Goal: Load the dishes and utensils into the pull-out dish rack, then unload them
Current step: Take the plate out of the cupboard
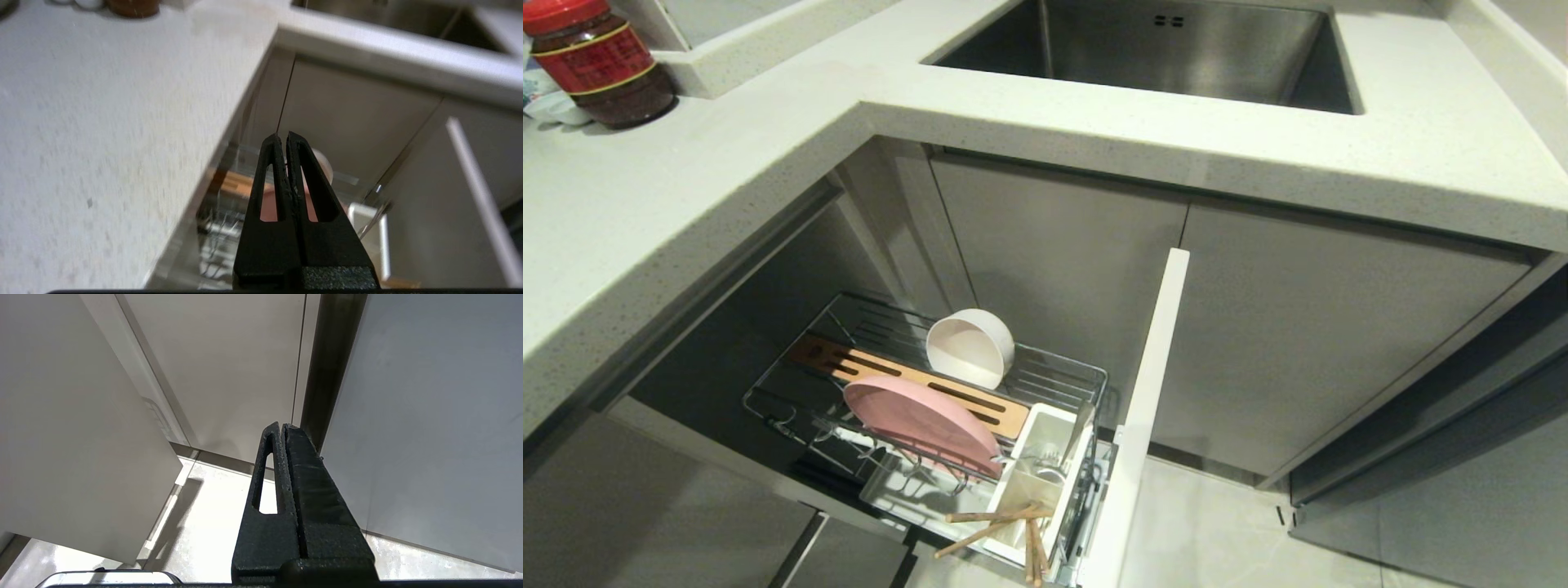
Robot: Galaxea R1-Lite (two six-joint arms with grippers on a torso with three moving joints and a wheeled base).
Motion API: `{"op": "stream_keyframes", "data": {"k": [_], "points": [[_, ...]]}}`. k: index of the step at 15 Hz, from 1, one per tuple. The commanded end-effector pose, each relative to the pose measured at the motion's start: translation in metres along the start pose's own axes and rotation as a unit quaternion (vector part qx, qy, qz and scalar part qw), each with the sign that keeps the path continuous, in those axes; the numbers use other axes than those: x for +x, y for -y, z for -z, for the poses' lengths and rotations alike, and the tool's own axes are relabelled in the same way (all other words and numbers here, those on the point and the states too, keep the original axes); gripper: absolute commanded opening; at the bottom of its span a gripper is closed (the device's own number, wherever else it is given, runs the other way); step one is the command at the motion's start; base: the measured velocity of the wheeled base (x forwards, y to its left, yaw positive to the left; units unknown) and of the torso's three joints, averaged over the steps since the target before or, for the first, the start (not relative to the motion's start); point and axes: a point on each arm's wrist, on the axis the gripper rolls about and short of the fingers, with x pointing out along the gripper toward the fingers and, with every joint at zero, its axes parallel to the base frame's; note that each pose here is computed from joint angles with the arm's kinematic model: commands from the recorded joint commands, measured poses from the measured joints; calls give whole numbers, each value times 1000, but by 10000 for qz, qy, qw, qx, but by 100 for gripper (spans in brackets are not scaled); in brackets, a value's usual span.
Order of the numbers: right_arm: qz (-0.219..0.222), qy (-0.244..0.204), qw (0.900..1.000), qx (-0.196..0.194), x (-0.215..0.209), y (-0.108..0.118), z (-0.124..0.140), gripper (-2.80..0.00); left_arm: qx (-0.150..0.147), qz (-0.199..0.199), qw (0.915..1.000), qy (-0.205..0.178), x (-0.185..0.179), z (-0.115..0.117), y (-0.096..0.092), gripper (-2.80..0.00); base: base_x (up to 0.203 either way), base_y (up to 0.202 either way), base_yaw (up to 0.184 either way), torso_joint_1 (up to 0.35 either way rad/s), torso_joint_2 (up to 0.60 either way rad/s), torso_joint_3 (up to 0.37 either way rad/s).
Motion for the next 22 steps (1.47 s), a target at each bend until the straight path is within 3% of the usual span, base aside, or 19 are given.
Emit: {"op": "stream_keyframes", "data": {"k": [1,6,11,13,22], "points": [[3,-136,9999,0,2,0,8,-280,263,-19,9996,-38,-19,50,0,-280,0,0,0,0,0,0],[0,-133,9999,0,2,0,7,-280,736,7,9964,-420,-23,131,-5,-280,0,0,0,0,0,0],[3,-130,9999,0,2,0,7,-280,845,-143,9932,-786,-4,196,-12,-280,0,0,0,0,0,0],[-1,-136,9999,0,2,0,8,-280,845,-187,9899,-1126,-5,204,-12,-280,0,0,0,0,0,0],[3,-137,9999,0,2,0,8,-280,800,-186,9905,-1103,-5,203,-12,-280,0,0,0,0,0,0]]}}
